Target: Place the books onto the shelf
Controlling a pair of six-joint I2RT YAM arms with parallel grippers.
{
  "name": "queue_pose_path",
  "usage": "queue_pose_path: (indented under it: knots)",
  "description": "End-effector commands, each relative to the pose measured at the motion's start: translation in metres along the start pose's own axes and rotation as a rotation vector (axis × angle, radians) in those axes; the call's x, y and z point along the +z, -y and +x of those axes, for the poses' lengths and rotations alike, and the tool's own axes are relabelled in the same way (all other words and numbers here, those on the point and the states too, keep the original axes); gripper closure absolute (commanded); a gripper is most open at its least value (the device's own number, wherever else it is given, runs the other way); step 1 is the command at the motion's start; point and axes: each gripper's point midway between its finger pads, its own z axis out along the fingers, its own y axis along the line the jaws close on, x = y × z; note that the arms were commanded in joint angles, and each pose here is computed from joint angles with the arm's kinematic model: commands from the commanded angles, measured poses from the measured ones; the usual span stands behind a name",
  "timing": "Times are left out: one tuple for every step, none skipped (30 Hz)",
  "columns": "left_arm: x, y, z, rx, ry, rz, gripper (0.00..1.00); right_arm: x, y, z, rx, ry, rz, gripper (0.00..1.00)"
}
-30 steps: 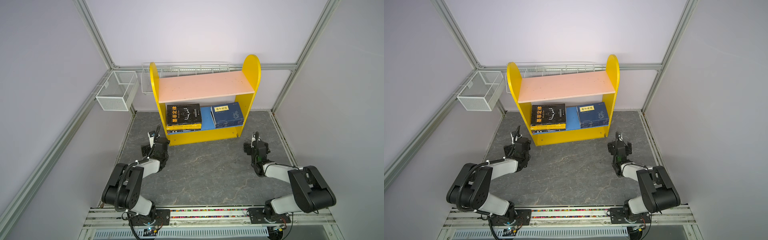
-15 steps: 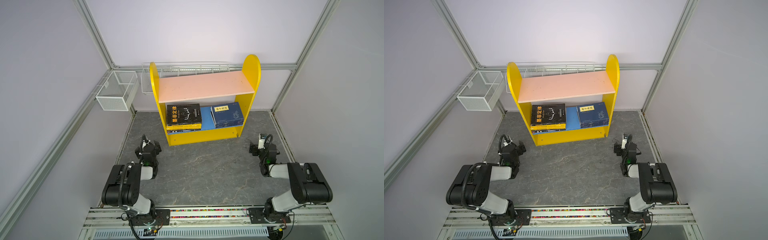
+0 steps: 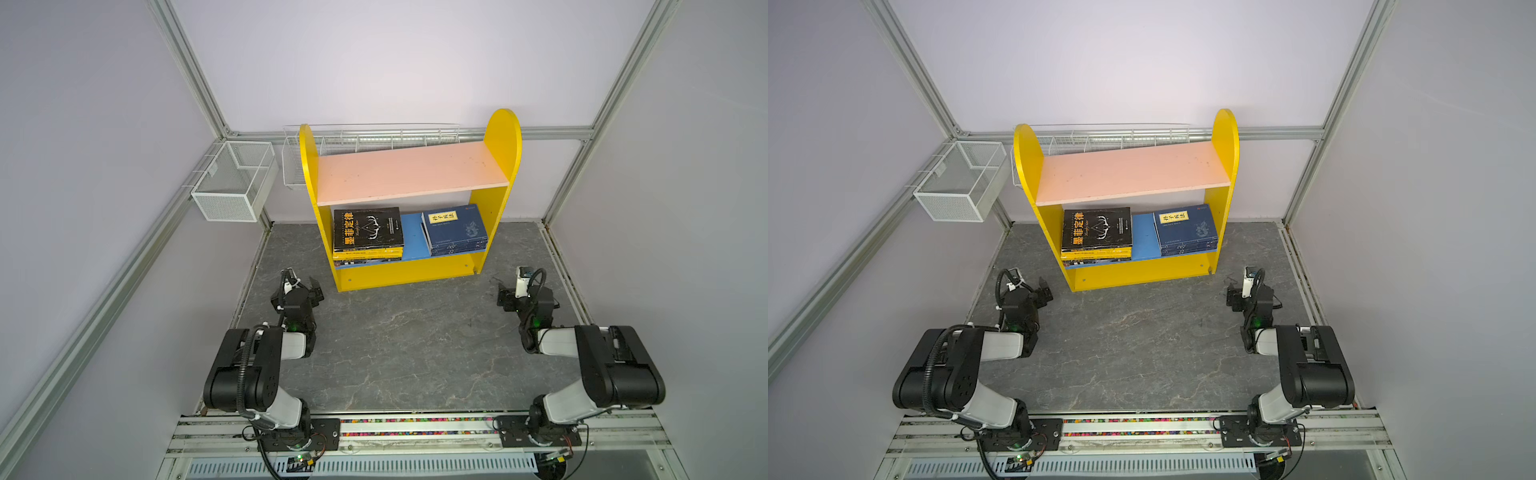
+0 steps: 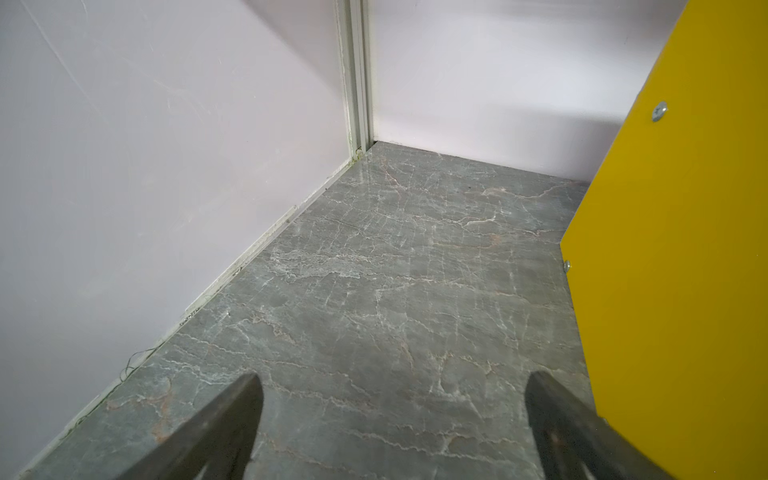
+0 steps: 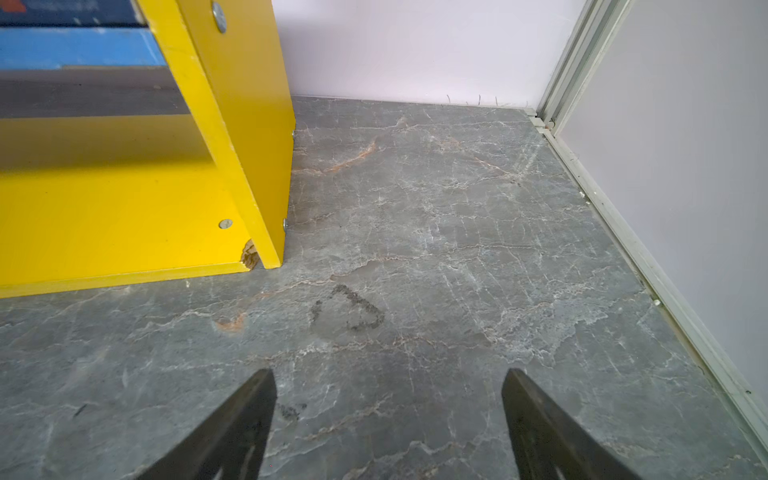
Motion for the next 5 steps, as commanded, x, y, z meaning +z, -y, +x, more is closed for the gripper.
queue_pose_path:
  knots:
    - [0.0002, 0.0002, -0.0036, -0.003, 0.023, 0.007, 0.01, 0.0009, -0.0023, -0.0046, 0.007, 0.012, -0.025, 0.12]
    - [0.0002, 0.0002, -0.0035, -0.003, 0.022, 0.007, 0.01, 0.0007, -0.0019, -0.0041, 0.008, 0.012, -0.024, 0.12]
    - [0.0001, 0.0003, -0.0034, -0.003, 0.02, 0.008, 0.01, 0.0006, -0.0024, -0.005, 0.008, 0.015, -0.026, 0.12]
    - [0.0003, 0.0002, -0.0032, -0.003, 0.022, 0.007, 0.01, 0.0001, -0.0022, -0.0046, 0.009, 0.015, -0.025, 0.12]
    - [0.0, 0.0001, -0.0031, -0.004, 0.021, 0.007, 0.01, -0.0003, -0.0018, -0.0044, 0.011, 0.016, -0.025, 0.12]
